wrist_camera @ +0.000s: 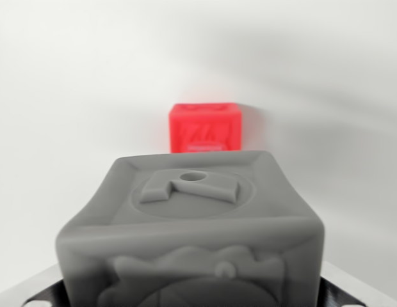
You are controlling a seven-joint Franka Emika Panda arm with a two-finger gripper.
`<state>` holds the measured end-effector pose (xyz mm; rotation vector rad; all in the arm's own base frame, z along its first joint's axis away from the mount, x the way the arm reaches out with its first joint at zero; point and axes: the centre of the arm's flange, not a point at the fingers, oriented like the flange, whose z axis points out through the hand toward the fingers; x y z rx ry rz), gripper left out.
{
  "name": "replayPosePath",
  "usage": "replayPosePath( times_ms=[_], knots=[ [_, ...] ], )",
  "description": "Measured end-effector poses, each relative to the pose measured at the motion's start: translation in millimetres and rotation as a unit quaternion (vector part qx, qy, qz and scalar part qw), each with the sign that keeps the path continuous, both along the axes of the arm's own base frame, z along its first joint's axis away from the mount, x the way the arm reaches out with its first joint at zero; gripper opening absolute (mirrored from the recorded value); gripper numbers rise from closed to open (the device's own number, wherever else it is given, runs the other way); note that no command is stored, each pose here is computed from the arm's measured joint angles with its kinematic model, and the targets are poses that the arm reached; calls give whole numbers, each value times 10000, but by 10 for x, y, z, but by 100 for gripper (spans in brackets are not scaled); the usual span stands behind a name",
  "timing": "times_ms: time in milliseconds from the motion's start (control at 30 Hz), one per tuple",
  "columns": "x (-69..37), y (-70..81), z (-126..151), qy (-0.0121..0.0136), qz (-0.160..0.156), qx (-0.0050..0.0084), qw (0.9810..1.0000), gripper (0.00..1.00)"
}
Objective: Destack cube
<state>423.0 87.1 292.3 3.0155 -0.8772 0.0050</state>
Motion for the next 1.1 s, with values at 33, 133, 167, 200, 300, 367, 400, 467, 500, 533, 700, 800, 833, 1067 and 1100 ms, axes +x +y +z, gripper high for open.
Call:
replayPosePath(
  times_ms=[33,133,167,200,300,367,400,467,500,533,700,800,833,1067,1100],
  knots=[
    [10,19,-16,15,-17,-2,10000,0],
    [40,71,-38,32,-81,-3,10000,0],
    [45,79,-39,31,-91,-2,10000,0],
    [54,94,-40,30,-113,-1,9999,0],
    [86,140,-40,21,-184,3,9998,0],
    [109,174,-46,21,-231,6,9997,0],
    [129,208,-61,29,-274,8,9996,0],
    [146,236,-73,36,-316,9,9995,0],
    [155,250,-75,35,-340,10,9994,0],
    [162,258,-76,34,-354,11,9994,0],
    [221,349,-94,33,-473,16,9989,0],
    [249,396,-111,38,-538,16,9985,0],
    [260,412,-116,39,-563,16,9984,0],
    [338,533,-142,33,-723,17,9974,0],
    [350,550,-147,32,-748,17,9972,0]
  ],
)
